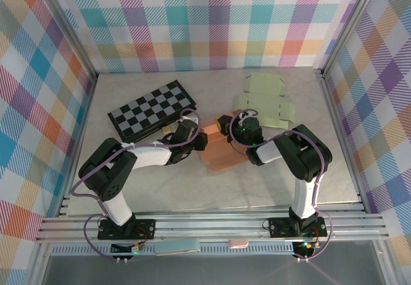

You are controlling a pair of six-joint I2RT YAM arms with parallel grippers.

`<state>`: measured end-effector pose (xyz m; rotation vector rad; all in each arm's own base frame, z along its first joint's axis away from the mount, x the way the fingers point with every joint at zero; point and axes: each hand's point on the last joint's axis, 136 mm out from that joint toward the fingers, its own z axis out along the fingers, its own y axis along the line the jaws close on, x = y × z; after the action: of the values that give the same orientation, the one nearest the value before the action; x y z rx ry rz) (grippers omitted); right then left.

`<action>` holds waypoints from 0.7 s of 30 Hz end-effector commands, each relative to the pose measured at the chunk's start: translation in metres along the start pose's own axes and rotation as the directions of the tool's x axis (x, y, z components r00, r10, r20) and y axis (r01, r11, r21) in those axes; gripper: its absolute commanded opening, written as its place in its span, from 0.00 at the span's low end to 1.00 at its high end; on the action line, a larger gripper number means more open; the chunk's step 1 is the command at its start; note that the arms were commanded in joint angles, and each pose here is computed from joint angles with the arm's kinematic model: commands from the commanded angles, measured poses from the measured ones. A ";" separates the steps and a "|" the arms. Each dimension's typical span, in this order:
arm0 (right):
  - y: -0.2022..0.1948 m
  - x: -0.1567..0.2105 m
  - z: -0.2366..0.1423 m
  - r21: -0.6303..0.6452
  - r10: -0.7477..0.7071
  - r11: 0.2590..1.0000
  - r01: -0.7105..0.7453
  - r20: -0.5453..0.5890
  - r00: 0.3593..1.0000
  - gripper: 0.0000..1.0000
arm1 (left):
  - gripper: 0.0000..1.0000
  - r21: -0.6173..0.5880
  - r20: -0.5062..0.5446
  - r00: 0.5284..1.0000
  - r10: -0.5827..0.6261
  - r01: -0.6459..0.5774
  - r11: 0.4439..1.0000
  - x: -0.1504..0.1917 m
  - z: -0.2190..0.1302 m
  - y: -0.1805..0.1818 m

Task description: Fold the paper box

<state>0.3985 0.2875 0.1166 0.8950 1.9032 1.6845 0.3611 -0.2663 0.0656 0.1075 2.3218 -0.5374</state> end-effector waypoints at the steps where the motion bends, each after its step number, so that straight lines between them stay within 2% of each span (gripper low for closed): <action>1: -0.032 0.018 0.000 0.092 0.046 0.995 -0.040 -0.061 0.997 0.00 | 0.24 -0.042 0.024 1.000 -0.015 0.016 0.999 -0.008 0.005 0.001; 6: -0.032 0.018 0.000 0.099 0.057 0.994 -0.051 -0.058 0.997 0.00 | 0.20 -0.044 0.013 1.000 -0.011 0.011 0.999 -0.004 0.009 -0.001; 17: -0.033 0.019 -0.001 0.117 0.061 0.992 -0.054 -0.050 0.997 0.00 | 0.28 -0.112 0.011 1.000 -0.013 0.014 0.994 -0.002 0.017 0.008; 21: -0.032 0.019 0.000 0.119 0.064 0.991 -0.058 -0.047 0.997 0.00 | 0.22 -0.135 0.010 1.000 -0.014 0.015 0.991 -0.002 0.020 0.011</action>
<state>0.4041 0.2822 0.1164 0.9436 1.8695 1.6629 0.3745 -0.2681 0.0614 0.0531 2.3211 -0.4446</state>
